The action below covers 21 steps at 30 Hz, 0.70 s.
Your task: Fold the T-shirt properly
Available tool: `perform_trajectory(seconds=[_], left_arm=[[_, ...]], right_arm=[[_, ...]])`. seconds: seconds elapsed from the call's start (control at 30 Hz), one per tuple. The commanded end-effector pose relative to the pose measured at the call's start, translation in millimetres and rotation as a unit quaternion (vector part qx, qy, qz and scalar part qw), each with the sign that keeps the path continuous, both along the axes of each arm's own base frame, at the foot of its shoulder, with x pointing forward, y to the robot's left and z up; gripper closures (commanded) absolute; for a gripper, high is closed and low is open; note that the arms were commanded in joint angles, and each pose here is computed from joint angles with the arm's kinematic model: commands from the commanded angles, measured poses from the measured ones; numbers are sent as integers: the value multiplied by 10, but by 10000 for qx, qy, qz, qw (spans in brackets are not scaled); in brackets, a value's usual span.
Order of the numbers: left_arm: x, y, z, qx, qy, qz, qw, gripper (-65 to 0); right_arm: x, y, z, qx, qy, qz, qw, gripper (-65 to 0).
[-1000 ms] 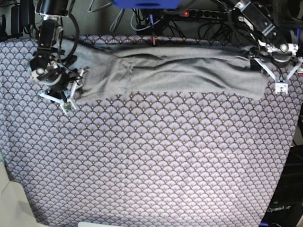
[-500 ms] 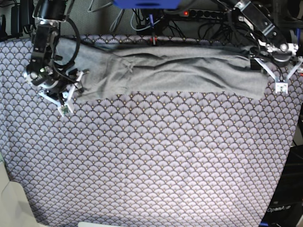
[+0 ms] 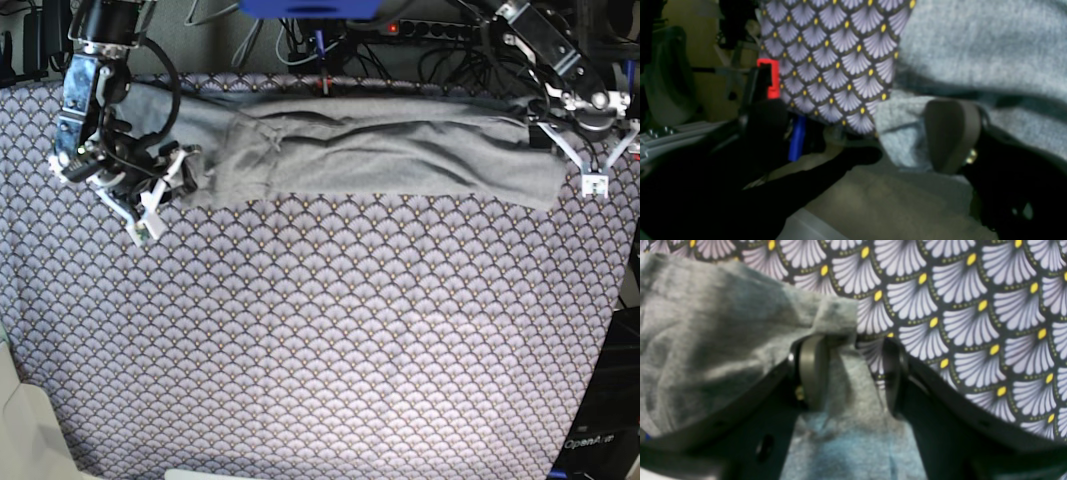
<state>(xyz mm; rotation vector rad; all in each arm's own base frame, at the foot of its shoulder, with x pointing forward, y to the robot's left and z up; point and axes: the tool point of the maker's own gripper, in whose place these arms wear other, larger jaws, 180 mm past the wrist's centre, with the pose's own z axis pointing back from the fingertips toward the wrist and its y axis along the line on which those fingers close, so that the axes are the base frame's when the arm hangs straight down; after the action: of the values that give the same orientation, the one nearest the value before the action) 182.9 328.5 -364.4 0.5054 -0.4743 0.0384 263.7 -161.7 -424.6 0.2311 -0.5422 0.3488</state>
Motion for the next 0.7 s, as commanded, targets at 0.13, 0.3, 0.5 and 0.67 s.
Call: perform_trajectory(seconds=[0.13,0.3,0.5,0.67], left_arm=[[37,46,106,135,-149,-1,9998,-650],[37,46,106,135,-149,-1,9998,-650],[37,46,106,135,-149,-1,9998,-650],[37,46,106,135,-149,-1,9998,-650]], right_arm=[[99,40,110,115,-242,11,9996,-56],[172,26,340,-25,-617,73,9981,-20],[138,67,784,-341,-1251,263,9912,-20],[13,82,771,-382,-1211,305,9914,-23]])
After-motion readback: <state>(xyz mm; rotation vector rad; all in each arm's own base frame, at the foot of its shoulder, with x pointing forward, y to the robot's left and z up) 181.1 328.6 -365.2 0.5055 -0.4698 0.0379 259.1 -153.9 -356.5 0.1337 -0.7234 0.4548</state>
